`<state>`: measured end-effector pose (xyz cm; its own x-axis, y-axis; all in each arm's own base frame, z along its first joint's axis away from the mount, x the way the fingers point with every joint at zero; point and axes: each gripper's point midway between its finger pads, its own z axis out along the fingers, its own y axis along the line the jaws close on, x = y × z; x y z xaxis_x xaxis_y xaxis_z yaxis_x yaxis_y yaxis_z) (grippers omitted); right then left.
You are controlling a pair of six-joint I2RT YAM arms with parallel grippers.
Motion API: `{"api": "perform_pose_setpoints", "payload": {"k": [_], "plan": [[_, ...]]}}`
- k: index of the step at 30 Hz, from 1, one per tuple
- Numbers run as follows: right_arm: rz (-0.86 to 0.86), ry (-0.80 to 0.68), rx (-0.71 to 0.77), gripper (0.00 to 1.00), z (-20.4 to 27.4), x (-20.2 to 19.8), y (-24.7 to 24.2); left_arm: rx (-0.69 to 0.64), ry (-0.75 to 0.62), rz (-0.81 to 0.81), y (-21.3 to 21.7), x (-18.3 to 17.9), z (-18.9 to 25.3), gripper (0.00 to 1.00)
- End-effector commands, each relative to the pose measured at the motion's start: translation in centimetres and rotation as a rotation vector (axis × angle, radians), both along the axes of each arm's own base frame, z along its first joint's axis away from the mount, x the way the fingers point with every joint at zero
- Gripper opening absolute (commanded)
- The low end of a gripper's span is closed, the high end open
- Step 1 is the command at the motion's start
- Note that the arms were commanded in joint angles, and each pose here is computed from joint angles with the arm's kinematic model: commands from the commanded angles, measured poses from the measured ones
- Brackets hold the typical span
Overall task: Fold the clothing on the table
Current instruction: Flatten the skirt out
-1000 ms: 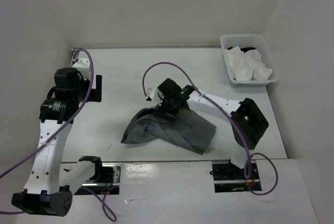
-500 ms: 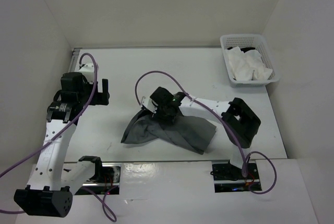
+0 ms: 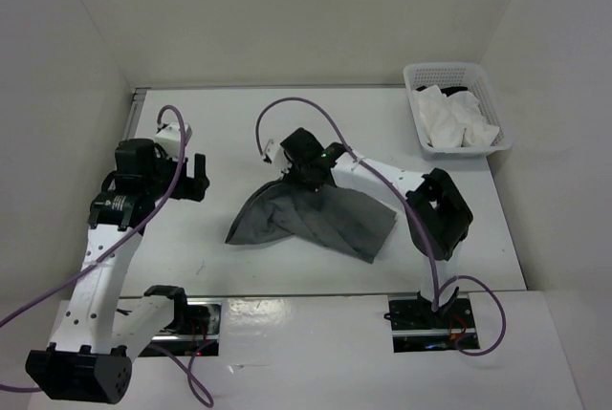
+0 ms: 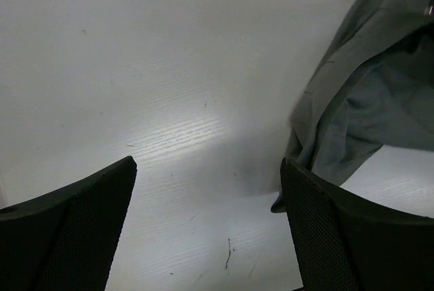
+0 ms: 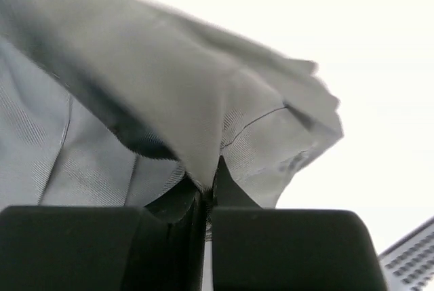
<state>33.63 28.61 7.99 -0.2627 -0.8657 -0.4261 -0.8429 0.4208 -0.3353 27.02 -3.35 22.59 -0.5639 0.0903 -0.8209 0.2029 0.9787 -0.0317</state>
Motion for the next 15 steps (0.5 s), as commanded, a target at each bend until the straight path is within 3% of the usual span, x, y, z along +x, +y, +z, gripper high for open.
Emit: {"api": "perform_pose_setpoints", "payload": {"k": [1,9,15], "plan": [[-0.007,-0.113,0.142,0.0,6.9,2.6,2.4,0.018,-0.014,-0.134,-1.8,0.4,-0.5,0.92],[-0.073,-0.127,0.191,0.0,8.0,4.4,1.7,0.042,0.095,-0.319,-6.4,2.1,-4.9,0.78],[-0.156,-0.093,0.215,0.0,7.3,6.3,0.5,0.114,0.147,-0.466,-9.1,1.5,-7.4,0.78]]}}
